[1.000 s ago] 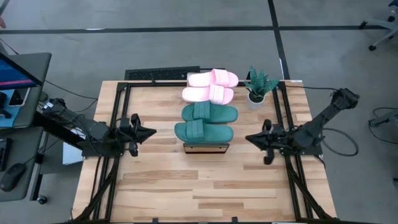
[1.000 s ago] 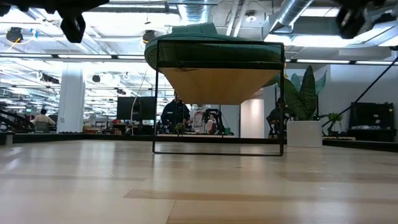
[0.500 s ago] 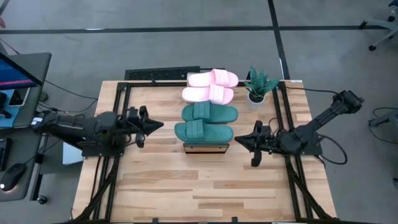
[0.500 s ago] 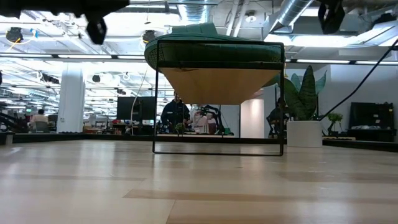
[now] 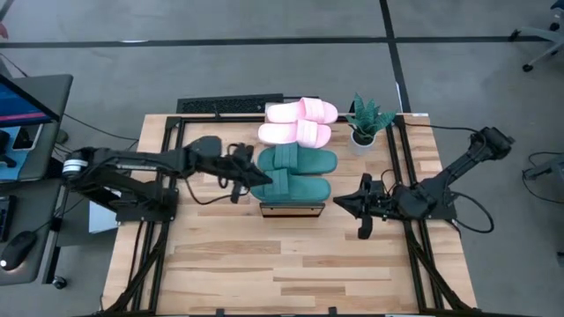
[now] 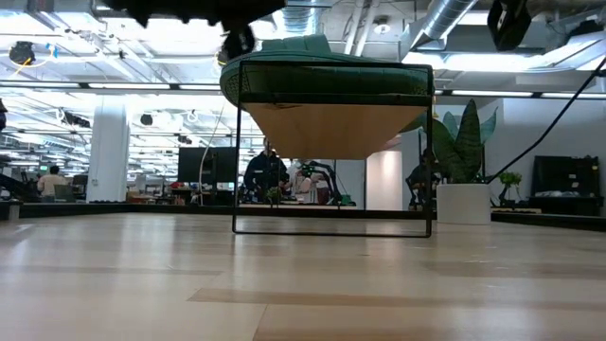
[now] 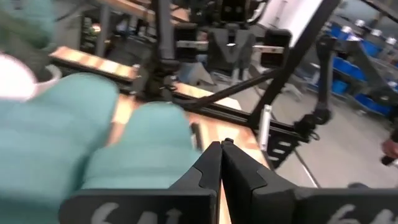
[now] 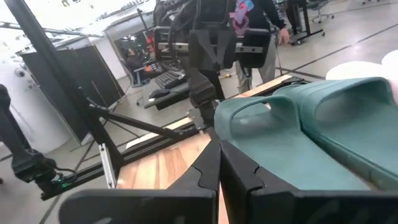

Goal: Pick and place slides into the shelf
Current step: Adjust the slides on the shelf

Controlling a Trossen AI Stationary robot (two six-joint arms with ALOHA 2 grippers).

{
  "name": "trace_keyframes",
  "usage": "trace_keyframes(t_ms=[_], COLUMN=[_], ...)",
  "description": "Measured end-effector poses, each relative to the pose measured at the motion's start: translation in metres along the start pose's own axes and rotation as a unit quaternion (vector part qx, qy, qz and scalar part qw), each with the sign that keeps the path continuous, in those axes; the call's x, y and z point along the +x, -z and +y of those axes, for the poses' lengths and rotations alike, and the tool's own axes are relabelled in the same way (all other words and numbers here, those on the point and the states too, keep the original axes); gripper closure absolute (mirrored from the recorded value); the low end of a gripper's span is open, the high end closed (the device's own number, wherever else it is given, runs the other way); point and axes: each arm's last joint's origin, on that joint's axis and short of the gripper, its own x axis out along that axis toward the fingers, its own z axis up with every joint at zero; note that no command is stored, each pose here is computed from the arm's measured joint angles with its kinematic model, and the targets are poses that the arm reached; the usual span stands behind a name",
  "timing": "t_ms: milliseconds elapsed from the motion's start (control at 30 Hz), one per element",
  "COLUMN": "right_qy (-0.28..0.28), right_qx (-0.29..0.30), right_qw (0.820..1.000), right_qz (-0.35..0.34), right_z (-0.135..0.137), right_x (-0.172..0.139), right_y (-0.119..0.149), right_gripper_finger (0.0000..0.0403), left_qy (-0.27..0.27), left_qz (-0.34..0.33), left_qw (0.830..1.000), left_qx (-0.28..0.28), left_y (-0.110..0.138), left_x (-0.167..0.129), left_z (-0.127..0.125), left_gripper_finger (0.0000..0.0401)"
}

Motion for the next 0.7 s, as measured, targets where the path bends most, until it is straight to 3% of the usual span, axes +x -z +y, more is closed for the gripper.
trace_keyframes(t_ms=[233, 700], right_qy=[-0.013, -0.011], right_qx=[0.011, 0.008], right_qw=[1.000, 1.000], right_qz=[0.005, 0.006], right_z=[0.004, 0.006], right_x=[-0.004, -0.006], right_y=[0.002, 0.003], right_gripper_finger=[0.0403, 0.0403], left_qy=[0.046, -0.061], left_qz=[0.031, 0.071], left_qw=[0.998, 0.996], left_qx=[0.002, -0.009], left_y=[-0.008, 0.004], left_x=[0.023, 0.023], left_z=[-0.010, -0.003], left_gripper_finger=[0.0401, 0.0401])
